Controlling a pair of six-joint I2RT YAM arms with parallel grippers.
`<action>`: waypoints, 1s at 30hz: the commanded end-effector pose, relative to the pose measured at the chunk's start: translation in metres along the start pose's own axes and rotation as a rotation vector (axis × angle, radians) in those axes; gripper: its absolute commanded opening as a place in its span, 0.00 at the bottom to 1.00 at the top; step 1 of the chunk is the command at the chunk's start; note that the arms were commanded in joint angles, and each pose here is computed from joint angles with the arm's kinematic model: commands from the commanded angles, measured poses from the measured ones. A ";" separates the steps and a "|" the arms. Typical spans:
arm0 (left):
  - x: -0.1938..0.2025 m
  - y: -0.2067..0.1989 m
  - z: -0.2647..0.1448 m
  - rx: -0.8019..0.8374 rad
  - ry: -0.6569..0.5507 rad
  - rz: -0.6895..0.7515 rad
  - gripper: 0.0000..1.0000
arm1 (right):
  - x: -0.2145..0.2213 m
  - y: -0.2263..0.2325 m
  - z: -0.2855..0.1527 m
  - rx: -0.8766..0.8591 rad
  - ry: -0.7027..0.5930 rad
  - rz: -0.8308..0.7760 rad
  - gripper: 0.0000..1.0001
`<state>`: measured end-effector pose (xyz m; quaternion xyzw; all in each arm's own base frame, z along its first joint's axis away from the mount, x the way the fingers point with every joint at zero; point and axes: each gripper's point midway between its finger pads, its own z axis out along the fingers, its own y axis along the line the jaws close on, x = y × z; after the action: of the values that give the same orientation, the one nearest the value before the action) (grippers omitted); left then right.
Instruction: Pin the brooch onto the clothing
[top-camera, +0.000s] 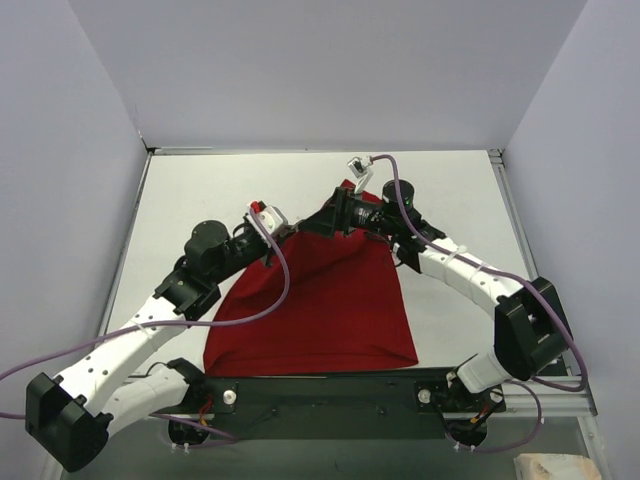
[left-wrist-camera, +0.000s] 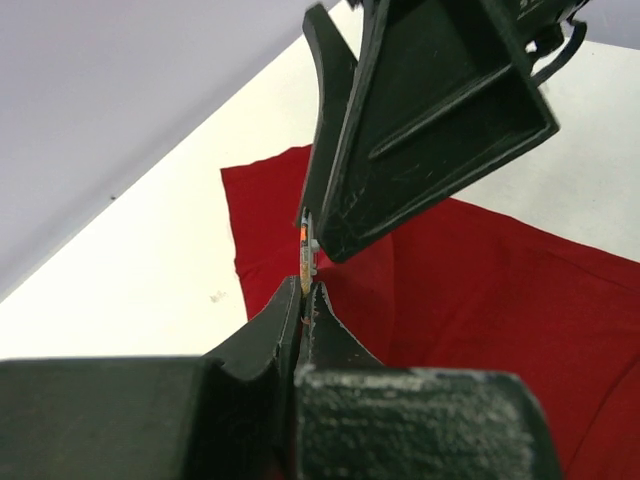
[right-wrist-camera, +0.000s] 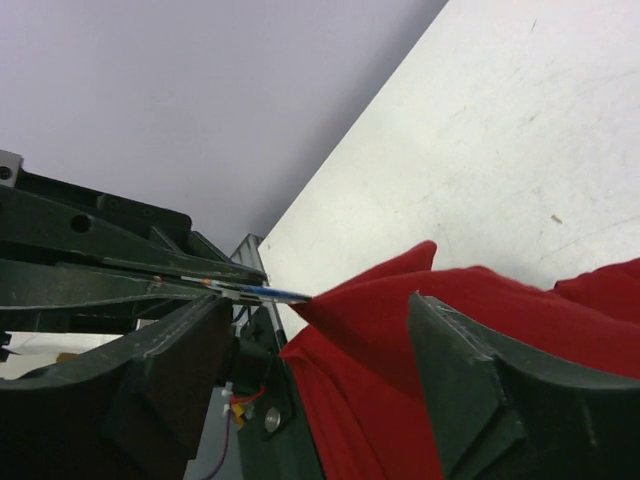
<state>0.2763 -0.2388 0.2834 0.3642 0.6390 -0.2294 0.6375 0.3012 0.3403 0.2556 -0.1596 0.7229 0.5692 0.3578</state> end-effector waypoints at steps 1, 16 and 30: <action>-0.010 -0.008 0.006 0.039 -0.016 -0.035 0.00 | -0.058 0.046 -0.020 -0.082 -0.227 -0.196 0.77; 0.010 0.112 0.029 -0.487 0.185 -0.044 0.00 | -0.053 0.004 -0.056 0.144 -0.246 -0.224 0.95; 0.109 0.132 0.032 -0.648 0.546 -0.052 0.03 | 0.004 -0.112 -0.134 0.774 -0.102 -0.069 1.00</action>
<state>0.4018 -0.1667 0.1984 0.2018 0.8200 0.0599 0.5322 0.3268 0.2286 0.2194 -0.0643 0.8087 0.3520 0.4668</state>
